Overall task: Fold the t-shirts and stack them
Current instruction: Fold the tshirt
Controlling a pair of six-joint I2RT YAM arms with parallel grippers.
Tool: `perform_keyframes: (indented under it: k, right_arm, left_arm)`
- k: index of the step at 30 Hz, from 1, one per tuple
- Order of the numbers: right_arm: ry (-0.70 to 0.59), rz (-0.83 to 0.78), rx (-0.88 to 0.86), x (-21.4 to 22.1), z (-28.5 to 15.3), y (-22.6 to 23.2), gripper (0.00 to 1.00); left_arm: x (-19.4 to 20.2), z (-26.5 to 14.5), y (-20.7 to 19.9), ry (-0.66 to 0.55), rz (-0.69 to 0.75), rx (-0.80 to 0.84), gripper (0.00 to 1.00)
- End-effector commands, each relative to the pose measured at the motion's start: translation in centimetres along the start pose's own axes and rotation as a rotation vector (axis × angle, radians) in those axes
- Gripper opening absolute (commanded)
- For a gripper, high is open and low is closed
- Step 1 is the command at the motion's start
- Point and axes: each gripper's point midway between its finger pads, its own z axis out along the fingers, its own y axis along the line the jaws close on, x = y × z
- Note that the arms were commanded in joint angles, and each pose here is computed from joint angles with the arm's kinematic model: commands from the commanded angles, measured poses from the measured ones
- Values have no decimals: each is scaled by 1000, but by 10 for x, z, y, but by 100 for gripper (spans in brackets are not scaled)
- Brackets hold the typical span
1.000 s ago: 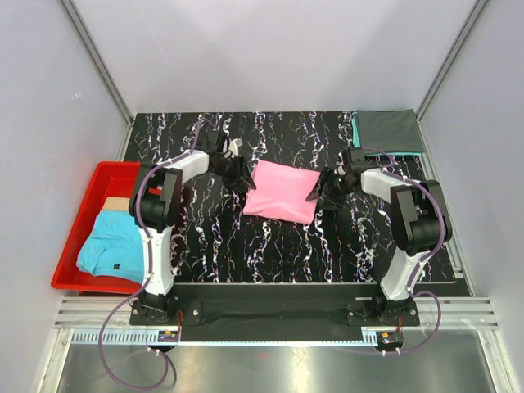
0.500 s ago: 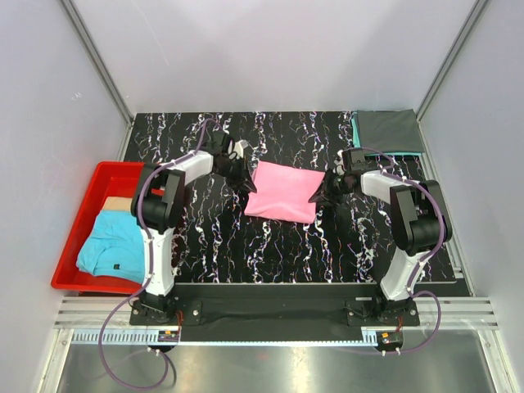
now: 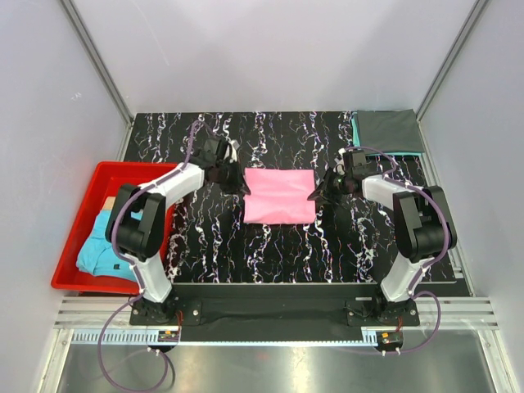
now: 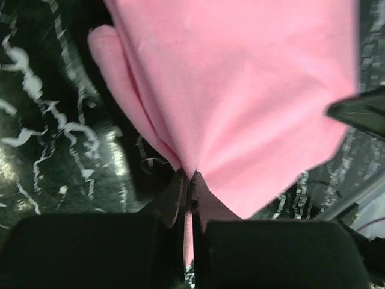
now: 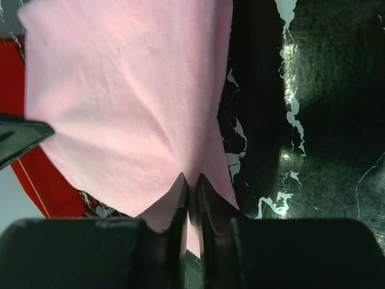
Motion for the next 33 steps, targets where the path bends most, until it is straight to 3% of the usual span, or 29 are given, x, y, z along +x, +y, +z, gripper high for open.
perform_keyframes:
  k: [1, 4, 8, 11, 13, 16, 19, 25, 30, 33]
  right_arm:
    - [-34, -27, 11, -6, -3, 2, 16]
    - [-22, -31, 31, -7, -1, 0, 25]
    - [6, -27, 25, -3, -2, 1, 36]
    - [25, -50, 16, 1, -12, 8, 54]
    - [37, -63, 25, 3, -22, 11, 56]
    - [41, -66, 63, 5, -38, 16, 56]
    - [37, -57, 91, 5, -53, 20, 54]
    - [29, -124, -27, -2, -62, 68, 36]
    - [109, -151, -79, 6, -43, 81, 30]
    - [90, -153, -37, 6, -42, 70, 43]
  left_arm:
    - [7, 15, 32, 4, -54, -106, 0]
    - [10, 22, 42, 34, -49, -152, 0]
    - [9, 25, 44, 44, -31, -152, 25]
    - [2, 18, 43, 37, -24, -160, 35]
    - [-7, 3, 39, 27, -15, -189, 41]
    - [-24, -25, 25, -47, 10, -209, 43]
    - [-37, -49, -8, -104, 39, -118, 44]
    - [-15, -34, -64, -48, 16, 147, 41]
    - [11, -4, -28, 29, -9, -26, 40]
    - [6, -2, -5, 3, 5, -111, 45]
